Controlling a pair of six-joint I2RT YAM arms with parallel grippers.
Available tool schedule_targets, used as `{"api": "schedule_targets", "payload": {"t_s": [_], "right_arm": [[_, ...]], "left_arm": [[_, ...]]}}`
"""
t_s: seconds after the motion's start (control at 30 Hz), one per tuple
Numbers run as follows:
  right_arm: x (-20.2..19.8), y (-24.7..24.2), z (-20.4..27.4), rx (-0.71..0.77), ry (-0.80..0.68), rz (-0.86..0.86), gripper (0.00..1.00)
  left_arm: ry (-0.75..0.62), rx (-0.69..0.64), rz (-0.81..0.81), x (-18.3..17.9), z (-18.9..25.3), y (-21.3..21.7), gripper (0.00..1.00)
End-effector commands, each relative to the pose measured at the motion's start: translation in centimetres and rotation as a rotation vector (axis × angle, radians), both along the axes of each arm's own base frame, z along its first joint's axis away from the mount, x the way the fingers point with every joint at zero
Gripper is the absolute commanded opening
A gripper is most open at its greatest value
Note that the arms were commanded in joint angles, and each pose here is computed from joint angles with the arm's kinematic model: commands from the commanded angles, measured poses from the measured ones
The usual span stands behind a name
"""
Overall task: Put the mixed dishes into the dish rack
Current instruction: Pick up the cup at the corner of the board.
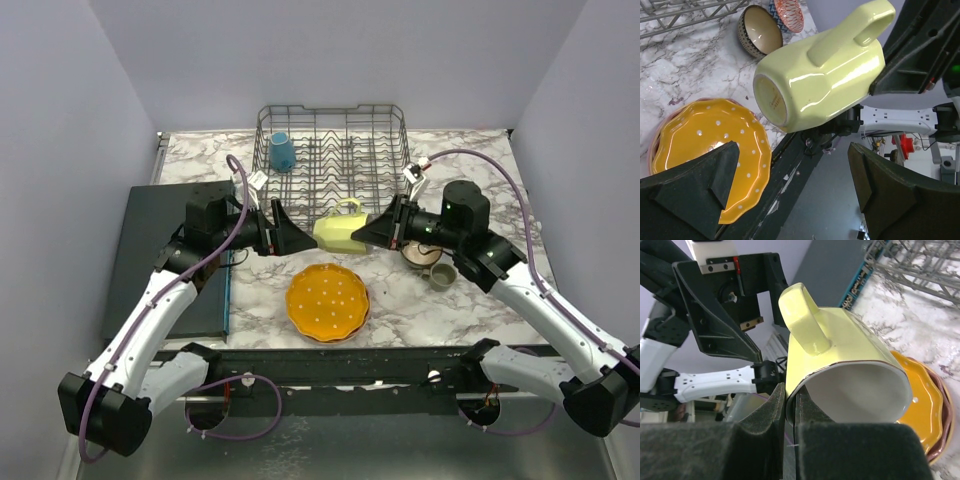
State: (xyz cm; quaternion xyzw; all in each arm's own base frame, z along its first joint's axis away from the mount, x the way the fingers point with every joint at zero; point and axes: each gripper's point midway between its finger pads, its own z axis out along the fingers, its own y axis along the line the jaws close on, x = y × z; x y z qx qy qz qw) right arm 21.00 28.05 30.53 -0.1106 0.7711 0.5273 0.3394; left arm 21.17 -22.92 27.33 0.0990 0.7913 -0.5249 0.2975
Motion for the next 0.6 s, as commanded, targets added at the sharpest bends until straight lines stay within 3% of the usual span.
{"api": "schedule_targets", "payload": {"t_s": [0.0,0.57], "right_arm": [[-0.7,0.1,5.4,0.198,-0.117,0.111,0.00],[-3.0,0.5,6.1,0.361,-0.046,0.297,0.01]], "left_arm": [[-0.046,-0.068,-0.048,-0.9,2.0,0.1,0.99],[-0.054,-0.199,-0.104,-1.6,4.5,0.1,0.99]]}}
